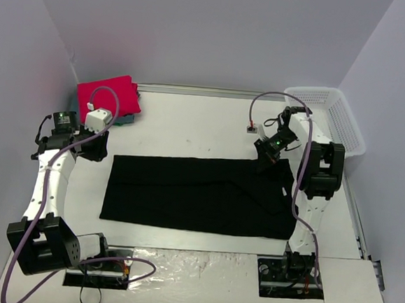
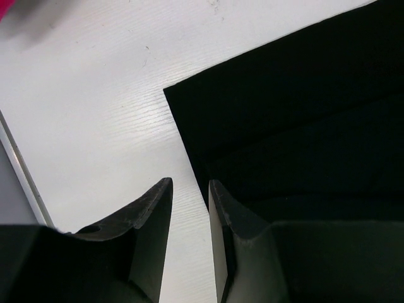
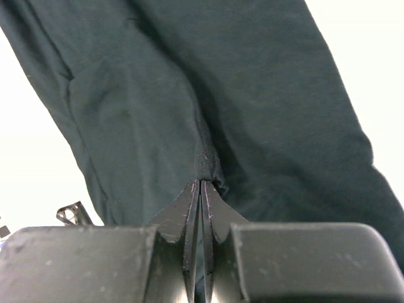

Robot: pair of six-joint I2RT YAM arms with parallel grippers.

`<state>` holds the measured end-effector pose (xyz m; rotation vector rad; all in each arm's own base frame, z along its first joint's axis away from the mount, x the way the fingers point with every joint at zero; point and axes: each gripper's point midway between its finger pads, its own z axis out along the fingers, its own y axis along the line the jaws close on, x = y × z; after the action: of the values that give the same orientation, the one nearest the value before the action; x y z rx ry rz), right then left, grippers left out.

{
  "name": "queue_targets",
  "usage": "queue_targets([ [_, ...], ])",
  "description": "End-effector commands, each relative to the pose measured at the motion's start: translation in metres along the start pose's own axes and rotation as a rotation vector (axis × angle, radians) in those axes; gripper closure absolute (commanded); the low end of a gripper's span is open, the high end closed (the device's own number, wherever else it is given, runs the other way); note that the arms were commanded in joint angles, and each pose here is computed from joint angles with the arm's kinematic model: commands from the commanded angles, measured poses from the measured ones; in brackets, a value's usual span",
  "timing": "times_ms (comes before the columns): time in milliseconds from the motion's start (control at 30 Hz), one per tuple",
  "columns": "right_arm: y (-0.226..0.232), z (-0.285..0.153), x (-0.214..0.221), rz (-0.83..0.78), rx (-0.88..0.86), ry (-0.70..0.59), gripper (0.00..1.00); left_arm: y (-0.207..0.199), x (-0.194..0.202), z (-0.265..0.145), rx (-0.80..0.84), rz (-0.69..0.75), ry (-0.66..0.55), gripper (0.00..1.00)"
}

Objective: Fold and stack the t-shirts
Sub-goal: Fold the other side of the tshirt into a rectangle

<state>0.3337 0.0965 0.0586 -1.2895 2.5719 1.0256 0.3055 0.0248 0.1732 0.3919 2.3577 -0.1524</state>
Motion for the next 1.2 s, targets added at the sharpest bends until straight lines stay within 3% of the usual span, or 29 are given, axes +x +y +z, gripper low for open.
queue_targets([
  [0, 0.035, -0.016, -0.003, -0.02, -0.008, -0.004, 1.0, -0.002, -0.008, -0.01, -0.004, -0.001, -0.046, 0.72],
  [233, 0.067, -0.011, 0.003, -0.06, -0.017, 0.034, 1.0, -0.003, -0.009, -0.013, -0.001, 0.004, -0.057, 0.72],
  [600, 0.13, 0.019, 0.029, -0.17, -0.056, 0.214, 1.0, -0.008, -0.009, -0.018, 0.013, 0.007, -0.058, 0.72],
  [933, 0.152, 0.04, 0.058, -0.186, -0.109, 0.34, 1.0, -0.013, -0.004, -0.018, 0.034, 0.003, -0.05, 0.72],
  [967, 0.153, 0.041, 0.062, -0.186, -0.113, 0.353, 0.94, -0.013, -0.003, -0.017, 0.035, 0.004, -0.048, 0.72],
  [1000, 0.154, 0.042, 0.063, -0.186, -0.117, 0.359, 0.78, -0.013, -0.004, -0.017, 0.038, 0.004, -0.049, 0.72],
  [1033, 0.154, 0.042, 0.063, -0.187, -0.119, 0.358, 0.7, -0.013, -0.003, -0.017, 0.04, 0.004, -0.047, 0.72],
  [1167, 0.156, 0.037, 0.06, -0.204, -0.098, 0.339, 0.59, -0.013, -0.003, -0.016, 0.044, 0.003, -0.043, 0.72],
])
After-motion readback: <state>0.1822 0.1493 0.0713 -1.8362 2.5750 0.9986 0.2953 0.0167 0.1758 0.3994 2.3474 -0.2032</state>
